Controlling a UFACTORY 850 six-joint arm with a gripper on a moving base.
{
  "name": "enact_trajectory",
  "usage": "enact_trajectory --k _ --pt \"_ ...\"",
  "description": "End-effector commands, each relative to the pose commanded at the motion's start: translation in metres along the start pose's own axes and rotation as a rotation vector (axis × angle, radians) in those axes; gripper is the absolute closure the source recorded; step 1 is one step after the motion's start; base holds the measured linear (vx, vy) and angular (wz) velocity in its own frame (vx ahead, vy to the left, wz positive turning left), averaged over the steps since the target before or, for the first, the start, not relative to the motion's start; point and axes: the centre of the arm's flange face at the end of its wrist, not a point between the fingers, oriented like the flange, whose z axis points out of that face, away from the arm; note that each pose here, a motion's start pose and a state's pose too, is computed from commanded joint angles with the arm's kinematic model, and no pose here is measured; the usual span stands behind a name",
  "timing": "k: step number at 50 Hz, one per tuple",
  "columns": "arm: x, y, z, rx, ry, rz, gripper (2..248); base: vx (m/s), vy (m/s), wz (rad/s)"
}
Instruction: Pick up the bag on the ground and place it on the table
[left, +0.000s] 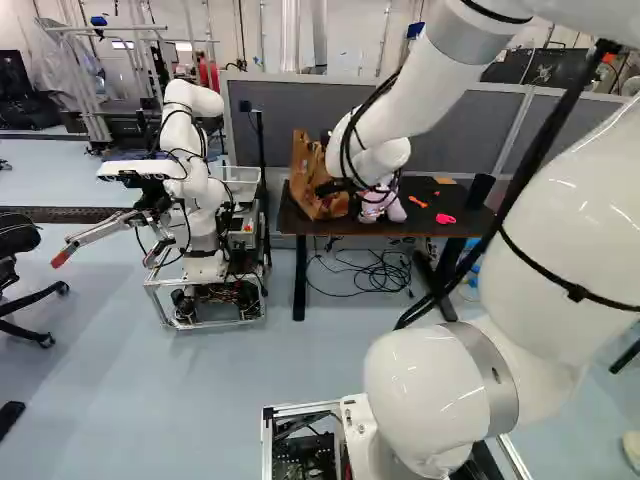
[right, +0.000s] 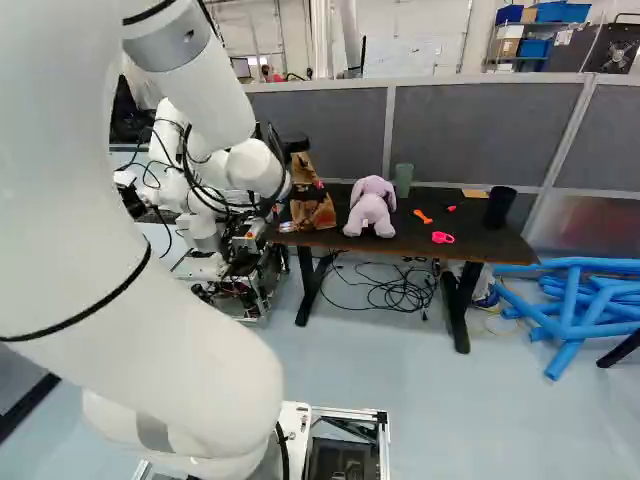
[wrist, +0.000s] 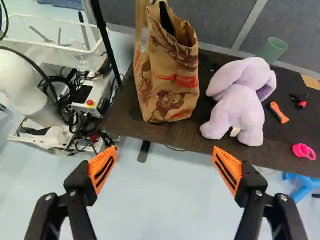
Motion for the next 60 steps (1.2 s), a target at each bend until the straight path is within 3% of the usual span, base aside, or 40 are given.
enact_trajectory --k 35,60 --pt "-0.083 -0.005 -0.03 -0.023 0.189 0.063 3 0.0 0.0 0.0" --pt "-0.122 -0.008 -0.047 -0.029 0.276 0.092 3 0.0 0.0 0.0"
